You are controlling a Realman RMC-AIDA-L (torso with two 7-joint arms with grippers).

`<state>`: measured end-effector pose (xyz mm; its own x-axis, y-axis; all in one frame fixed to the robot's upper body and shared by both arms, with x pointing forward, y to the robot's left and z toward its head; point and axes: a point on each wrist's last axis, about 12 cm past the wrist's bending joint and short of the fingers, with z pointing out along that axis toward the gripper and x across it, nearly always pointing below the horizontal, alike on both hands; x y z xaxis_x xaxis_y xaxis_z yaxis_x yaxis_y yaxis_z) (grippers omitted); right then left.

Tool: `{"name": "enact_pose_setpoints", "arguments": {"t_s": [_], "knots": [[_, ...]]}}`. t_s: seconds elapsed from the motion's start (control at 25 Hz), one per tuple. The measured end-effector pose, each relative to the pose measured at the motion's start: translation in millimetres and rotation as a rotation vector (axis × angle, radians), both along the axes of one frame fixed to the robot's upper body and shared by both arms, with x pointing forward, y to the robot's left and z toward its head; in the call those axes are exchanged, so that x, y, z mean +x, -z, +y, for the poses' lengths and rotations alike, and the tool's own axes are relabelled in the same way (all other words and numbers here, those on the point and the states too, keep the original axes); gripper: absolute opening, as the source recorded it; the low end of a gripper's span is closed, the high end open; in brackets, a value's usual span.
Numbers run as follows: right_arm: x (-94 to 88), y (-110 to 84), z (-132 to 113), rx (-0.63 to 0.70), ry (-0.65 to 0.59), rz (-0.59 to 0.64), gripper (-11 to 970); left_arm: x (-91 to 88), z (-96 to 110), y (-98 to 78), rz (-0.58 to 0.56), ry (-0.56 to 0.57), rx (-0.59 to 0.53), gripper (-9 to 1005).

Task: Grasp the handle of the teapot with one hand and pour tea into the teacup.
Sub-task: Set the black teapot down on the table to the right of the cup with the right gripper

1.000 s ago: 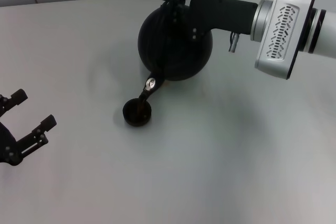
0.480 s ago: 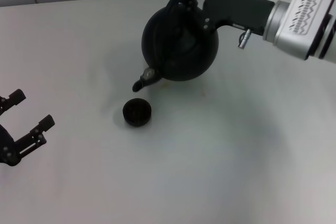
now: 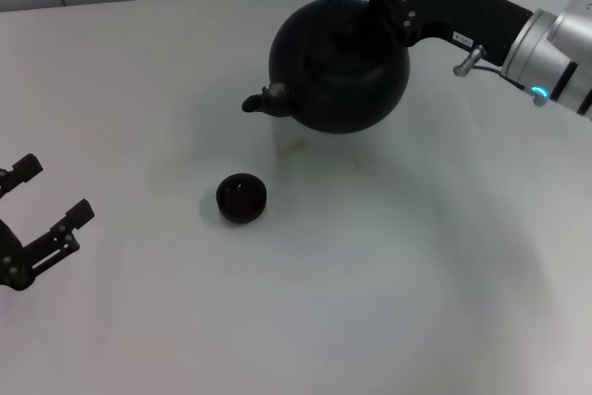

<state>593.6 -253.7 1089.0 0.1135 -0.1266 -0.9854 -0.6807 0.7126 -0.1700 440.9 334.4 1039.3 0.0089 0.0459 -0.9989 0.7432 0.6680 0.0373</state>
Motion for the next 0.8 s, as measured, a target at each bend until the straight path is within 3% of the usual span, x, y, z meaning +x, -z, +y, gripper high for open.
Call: {"name": "enact_pose_setpoints", "arguments": {"t_s": [0.24,0.48,0.8], "knots": [[-8.1,10.4,-5,0.049,0.036,0.051,80,-0.3,1,-0.4,-0.002,0.001,0.001,804],[-29.5,22.0,-24,0.102,0.094,0.063,80,-0.4,1,-0.5,-0.003,0.002,0.000,803],[-39.7,32.6,-26,0.090,0.110,0.072,79,-0.8,-1,-0.4,-0.003,0.007,-0.004,803]]}}
